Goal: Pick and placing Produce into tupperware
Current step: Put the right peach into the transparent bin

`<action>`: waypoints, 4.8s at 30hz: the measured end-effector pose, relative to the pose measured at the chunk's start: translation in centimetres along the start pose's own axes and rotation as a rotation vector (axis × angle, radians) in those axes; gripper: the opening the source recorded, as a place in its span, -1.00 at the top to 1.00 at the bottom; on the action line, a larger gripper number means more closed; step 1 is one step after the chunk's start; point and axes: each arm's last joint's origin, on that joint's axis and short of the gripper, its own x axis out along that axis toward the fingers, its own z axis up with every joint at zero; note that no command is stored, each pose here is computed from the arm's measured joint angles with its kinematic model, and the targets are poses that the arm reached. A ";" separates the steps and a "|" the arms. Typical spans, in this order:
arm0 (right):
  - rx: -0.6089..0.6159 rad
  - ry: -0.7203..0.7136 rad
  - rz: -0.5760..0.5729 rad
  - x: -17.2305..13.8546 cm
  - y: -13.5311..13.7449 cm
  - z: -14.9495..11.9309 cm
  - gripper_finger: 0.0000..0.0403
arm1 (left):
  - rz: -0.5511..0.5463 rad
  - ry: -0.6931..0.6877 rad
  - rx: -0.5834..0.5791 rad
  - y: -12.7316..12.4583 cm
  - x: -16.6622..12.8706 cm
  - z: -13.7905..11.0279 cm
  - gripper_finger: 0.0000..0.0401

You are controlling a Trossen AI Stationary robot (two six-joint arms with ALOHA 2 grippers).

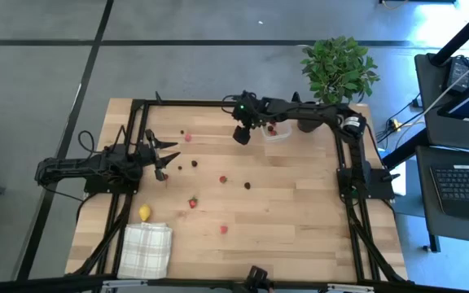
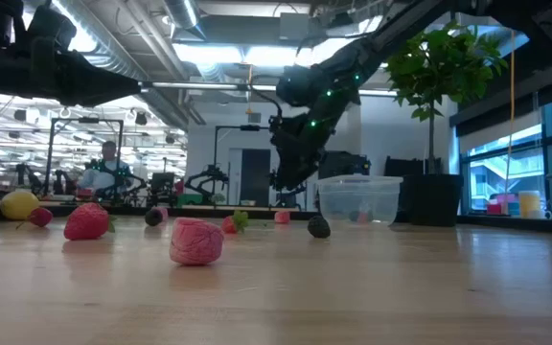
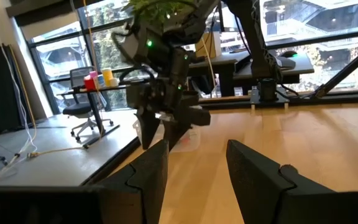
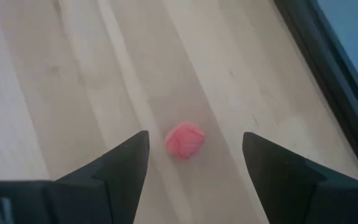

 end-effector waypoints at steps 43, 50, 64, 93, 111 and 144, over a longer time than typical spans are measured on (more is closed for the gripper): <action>-0.029 0.092 0.010 4.1 -0.1 -1.7 0.19 | 0.001 0.000 0.000 0.0 0.0 0.0 0.22; -0.029 0.092 0.010 4.0 -0.1 -1.7 0.57 | 0.001 0.000 0.000 0.0 0.0 0.0 0.22; -0.030 0.128 0.012 3.9 0.0 -2.0 0.81 | 0.001 0.000 -0.001 0.0 0.0 0.0 0.22; -0.083 0.201 0.026 -4.0 1.0 4.8 0.82 | 0.001 0.000 -0.001 0.0 0.0 0.0 0.22; -0.046 0.687 -0.297 -7.2 0.1 1.2 0.83 | 0.000 0.000 -0.006 0.0 0.0 0.0 0.22; 0.087 0.527 -0.015 -1.0 1.3 -1.2 0.82 | 0.001 0.000 -0.005 0.0 0.0 0.0 0.22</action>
